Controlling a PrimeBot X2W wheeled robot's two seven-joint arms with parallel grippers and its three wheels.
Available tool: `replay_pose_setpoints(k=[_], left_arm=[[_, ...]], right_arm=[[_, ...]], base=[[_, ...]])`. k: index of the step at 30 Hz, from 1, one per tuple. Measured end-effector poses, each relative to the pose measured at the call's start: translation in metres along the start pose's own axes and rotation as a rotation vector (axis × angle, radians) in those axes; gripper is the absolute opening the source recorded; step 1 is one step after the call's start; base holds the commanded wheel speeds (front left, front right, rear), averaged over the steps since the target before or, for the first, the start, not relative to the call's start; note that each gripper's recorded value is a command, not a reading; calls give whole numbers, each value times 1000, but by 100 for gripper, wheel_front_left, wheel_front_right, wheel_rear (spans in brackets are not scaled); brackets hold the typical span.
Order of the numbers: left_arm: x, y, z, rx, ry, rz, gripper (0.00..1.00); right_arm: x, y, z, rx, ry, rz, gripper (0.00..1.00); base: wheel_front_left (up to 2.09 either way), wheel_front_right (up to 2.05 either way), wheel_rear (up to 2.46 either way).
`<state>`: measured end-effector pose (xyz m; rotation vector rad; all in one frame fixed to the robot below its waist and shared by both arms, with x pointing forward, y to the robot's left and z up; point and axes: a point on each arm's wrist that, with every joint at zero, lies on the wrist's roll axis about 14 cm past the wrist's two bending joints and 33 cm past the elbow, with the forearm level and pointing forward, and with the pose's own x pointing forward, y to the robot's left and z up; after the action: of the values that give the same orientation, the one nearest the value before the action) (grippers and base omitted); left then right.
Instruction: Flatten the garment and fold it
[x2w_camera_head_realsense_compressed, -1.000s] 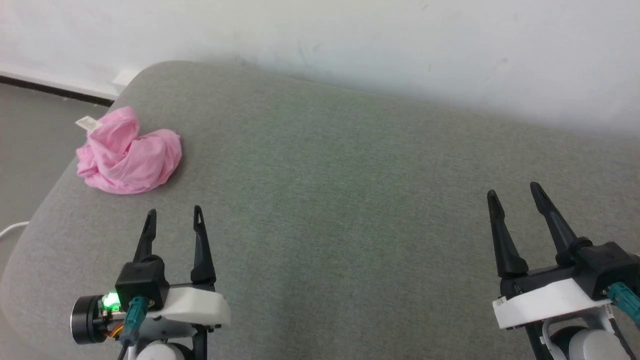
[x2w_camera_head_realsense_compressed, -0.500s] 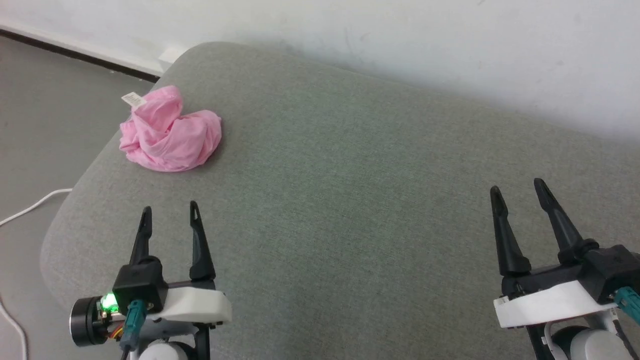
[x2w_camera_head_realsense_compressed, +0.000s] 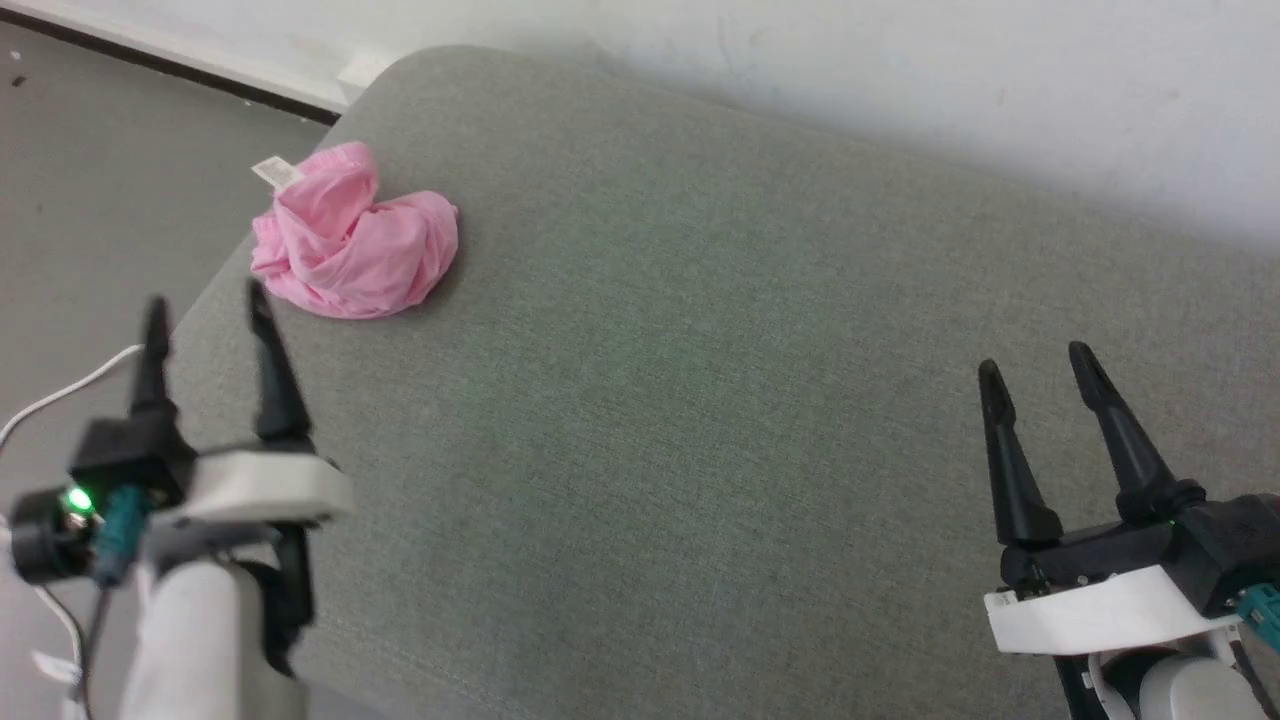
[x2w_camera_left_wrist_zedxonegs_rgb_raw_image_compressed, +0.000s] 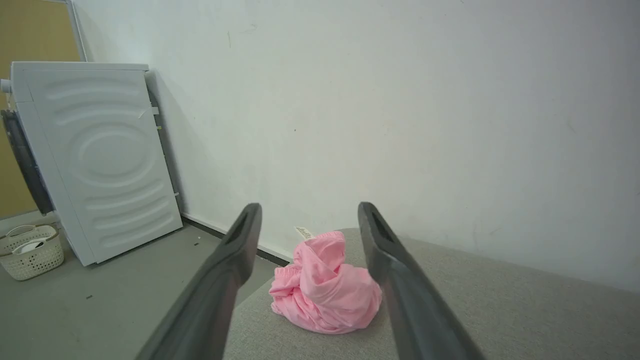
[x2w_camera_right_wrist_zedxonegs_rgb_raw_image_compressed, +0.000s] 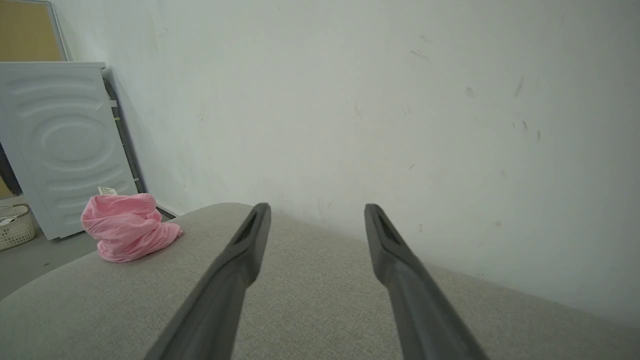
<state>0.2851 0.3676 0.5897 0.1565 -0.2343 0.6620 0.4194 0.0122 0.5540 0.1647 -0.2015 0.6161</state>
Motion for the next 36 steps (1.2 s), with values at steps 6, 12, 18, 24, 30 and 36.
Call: replay_pose_setpoints(k=[6,12,18,24,30,36], left_arm=[[53,23,4,42,-24,28,100],[106,25,-18,62,61,8,100],[146,13,-70,95,326,-51,100],[148,-1,-145,32,712,-60,100],[126,-28,-206,12,1060,-94,100],[97,-45,-244,122,1296,-175,100]], right_arm=[[3,-14,-10,-7,2,-26,100],[13,-35,-21,-18,-11,-40,100],[24,-53,-37,-23,-22,-41,100],[29,-67,-57,-28,-17,-43,100],[30,-82,-80,-25,-7,-53,100],[28,-92,-104,-8,26,-70,100]], base=[[0,0,0],[0,0,0],[0,0,0],[0,0,0],[0,0,0],[0,0,0]])
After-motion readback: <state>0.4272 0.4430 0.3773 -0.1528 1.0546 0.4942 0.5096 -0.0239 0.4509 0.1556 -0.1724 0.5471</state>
